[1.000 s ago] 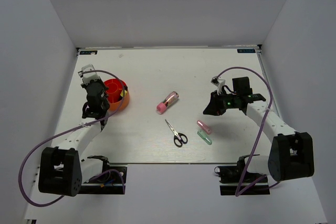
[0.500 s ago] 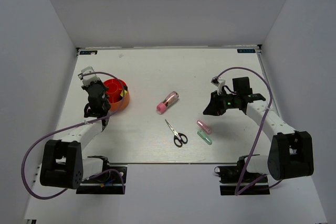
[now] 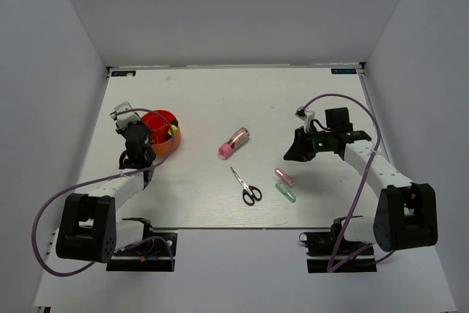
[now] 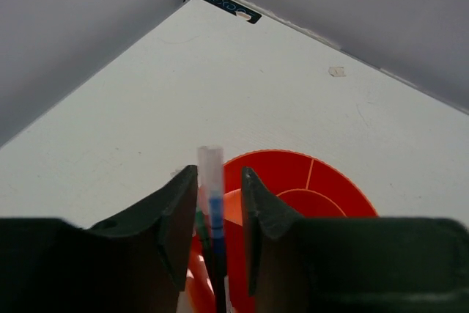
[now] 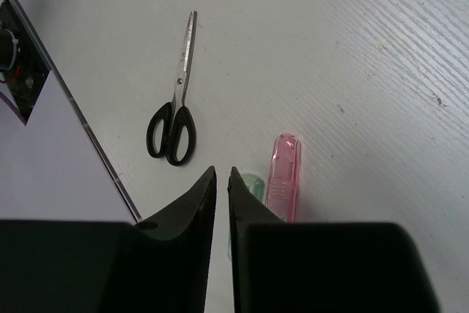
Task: Sort the stationery into containers
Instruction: Place the pen in the storage box.
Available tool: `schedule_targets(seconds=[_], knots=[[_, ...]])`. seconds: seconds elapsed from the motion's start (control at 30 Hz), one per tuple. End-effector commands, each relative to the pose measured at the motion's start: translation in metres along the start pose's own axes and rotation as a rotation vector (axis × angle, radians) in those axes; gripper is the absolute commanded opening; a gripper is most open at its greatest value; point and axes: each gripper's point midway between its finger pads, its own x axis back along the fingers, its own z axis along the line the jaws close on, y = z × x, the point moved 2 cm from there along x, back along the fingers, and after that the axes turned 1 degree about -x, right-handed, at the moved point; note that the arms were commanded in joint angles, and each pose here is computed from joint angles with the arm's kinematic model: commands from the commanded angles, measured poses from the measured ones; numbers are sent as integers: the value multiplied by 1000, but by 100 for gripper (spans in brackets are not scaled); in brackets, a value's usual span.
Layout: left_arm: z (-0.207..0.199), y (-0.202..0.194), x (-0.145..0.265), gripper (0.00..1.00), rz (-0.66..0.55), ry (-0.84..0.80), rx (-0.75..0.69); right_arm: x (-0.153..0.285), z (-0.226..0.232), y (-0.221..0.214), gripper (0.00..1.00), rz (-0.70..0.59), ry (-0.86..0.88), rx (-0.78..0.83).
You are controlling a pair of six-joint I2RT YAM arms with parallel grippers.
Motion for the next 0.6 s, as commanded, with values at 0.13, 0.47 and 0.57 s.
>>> schedule_targets(seconds=[0.13,0.47,0.57], knots=[[0,6,5,56,0,-9,30,3,3,8,16,-21,30,18],[-33,61,43,27,64,-227,20,7,-3,10,72,-22,-33,48],[-47,46,81,0,344,-363,24,8,-13,10,65,-15,-102,42]])
